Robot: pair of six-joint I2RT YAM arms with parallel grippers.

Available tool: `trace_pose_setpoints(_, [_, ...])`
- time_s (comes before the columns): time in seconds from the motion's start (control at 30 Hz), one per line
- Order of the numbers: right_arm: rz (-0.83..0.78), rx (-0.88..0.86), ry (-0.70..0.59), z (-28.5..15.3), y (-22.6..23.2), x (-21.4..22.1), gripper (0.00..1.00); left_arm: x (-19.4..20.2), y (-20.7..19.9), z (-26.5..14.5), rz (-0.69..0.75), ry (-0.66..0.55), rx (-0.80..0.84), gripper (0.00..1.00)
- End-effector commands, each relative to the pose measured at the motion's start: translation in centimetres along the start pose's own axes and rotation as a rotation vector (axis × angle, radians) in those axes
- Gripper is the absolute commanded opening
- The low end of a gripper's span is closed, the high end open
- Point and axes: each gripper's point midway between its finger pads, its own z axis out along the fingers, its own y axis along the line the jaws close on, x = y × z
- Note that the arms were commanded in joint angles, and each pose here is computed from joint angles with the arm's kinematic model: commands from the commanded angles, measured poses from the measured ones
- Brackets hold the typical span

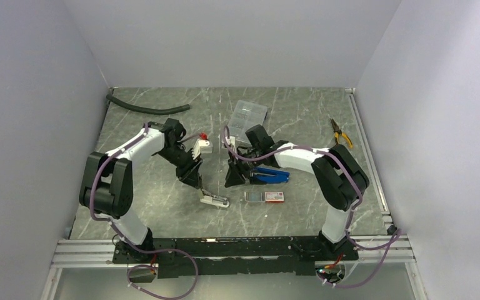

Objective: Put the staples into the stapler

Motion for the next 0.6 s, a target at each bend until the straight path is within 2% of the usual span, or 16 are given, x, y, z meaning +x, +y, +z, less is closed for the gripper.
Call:
trace_pose_setpoints(0.0, [-0.023,-0.061,-0.064,1.6,1.1,-0.8,0.41,-0.5,-0.2,-0.7,0.112,-0.024,-0.042,0.03])
trace_pose_setpoints(0.2, [0.042,-0.036,-0.102,3.0,1.1,-0.9,0.41,-0.1,0.1,-1.3,0.19,0.036,-0.044,0.03])
trace_pose_setpoints(0.57, [0.079,0.032,-0.103,3.5,-0.3,0.2,0.38,-1.0,0.2,-0.9,0.189,0.045,-0.044,0.03])
